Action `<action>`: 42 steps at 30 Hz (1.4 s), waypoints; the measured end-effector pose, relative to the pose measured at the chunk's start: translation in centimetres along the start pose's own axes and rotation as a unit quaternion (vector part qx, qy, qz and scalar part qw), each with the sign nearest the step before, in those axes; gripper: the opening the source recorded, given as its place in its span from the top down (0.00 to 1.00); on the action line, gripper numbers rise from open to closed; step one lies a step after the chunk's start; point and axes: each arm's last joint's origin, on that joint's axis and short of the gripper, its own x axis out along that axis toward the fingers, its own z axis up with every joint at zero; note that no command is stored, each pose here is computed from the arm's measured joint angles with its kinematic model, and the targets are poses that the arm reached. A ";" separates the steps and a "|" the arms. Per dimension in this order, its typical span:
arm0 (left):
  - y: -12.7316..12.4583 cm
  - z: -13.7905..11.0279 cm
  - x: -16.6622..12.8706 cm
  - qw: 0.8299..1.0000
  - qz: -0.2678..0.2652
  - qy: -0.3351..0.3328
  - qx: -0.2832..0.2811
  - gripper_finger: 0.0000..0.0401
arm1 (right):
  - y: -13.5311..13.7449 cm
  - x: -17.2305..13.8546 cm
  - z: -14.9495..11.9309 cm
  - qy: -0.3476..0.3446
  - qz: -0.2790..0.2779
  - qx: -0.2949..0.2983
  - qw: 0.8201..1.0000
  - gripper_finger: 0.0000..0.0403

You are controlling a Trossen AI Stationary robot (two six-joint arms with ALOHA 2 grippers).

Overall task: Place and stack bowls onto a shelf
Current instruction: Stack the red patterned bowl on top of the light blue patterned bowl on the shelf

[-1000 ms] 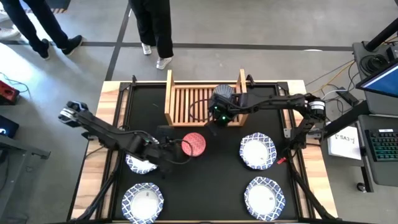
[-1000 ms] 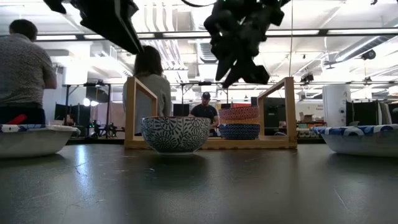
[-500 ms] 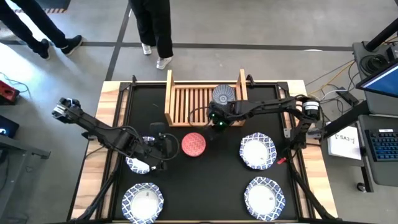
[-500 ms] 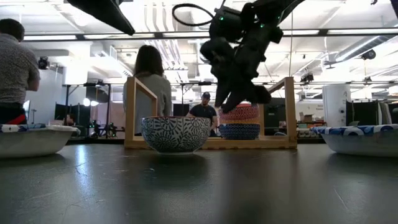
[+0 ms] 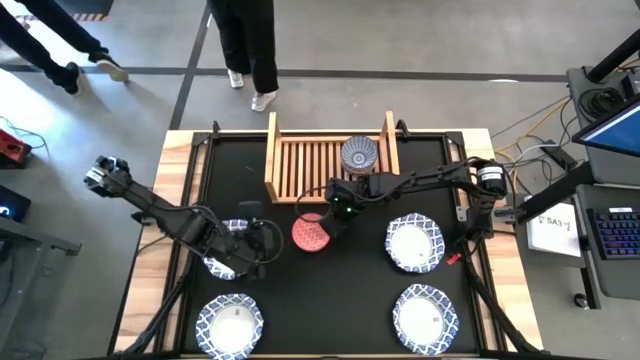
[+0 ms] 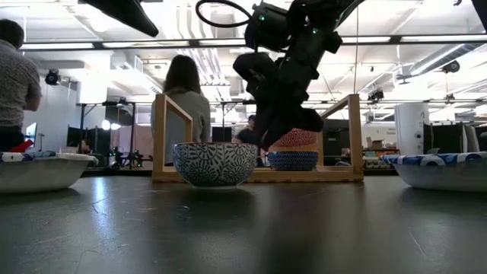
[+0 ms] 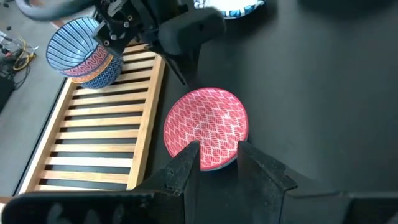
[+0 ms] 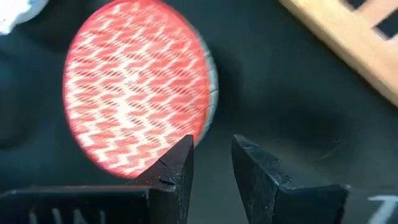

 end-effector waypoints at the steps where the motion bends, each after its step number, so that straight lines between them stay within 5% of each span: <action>1: 0.0 -0.1 -0.1 1.000 -0.001 0.000 0.002 0.78 | 0.1 0.0 -0.1 -0.001 0.000 0.002 1.000 0.76; 30: 0.6 -0.6 -1.0 1.000 0.001 0.016 0.018 0.78 | 0.4 4.2 -0.5 -0.033 -0.027 -0.034 0.999 0.76; 42: 0.8 -0.6 -1.3 1.000 0.001 0.013 0.005 0.78 | 0.3 4.4 -0.5 -0.030 -0.029 -0.077 0.996 0.96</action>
